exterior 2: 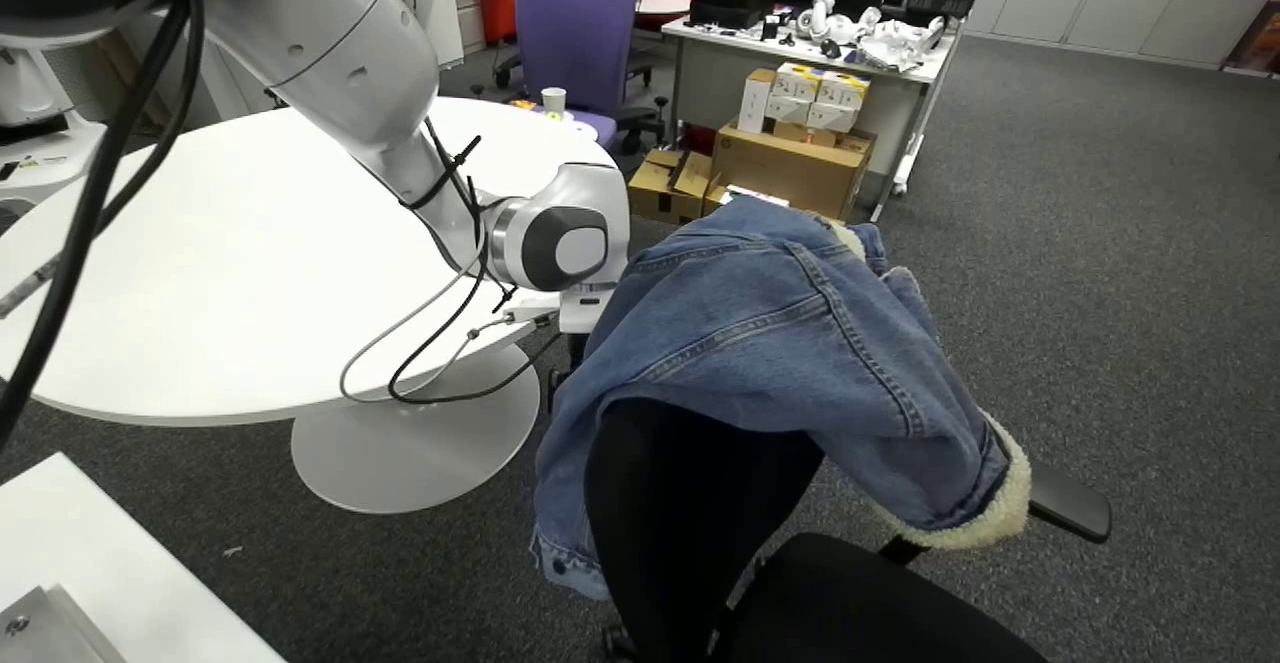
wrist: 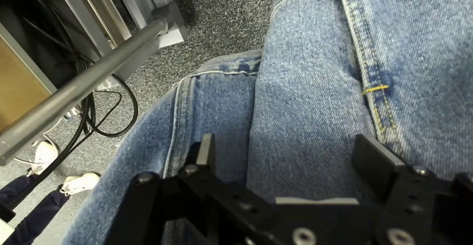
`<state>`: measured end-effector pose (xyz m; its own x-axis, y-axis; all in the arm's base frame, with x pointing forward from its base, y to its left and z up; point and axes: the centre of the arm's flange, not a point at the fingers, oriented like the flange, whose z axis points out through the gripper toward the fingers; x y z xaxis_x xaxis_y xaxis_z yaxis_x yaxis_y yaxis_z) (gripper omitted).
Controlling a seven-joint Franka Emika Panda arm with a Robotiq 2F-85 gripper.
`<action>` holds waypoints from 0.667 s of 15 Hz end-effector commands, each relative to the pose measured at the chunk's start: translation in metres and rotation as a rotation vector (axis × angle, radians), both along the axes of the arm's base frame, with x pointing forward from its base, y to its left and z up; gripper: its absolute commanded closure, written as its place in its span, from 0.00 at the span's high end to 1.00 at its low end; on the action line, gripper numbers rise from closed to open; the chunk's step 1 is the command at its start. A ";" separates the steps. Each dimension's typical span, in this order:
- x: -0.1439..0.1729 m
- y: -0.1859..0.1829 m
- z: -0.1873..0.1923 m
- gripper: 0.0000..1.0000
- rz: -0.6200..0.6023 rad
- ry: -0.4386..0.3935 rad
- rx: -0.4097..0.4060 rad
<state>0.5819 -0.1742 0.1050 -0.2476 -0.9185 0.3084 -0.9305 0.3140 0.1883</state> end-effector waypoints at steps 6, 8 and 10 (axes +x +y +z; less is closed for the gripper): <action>0.026 0.085 0.085 1.00 0.107 -0.147 0.101; 0.032 0.116 0.122 1.00 0.167 -0.215 0.125; 0.032 0.148 0.164 1.00 0.219 -0.262 0.157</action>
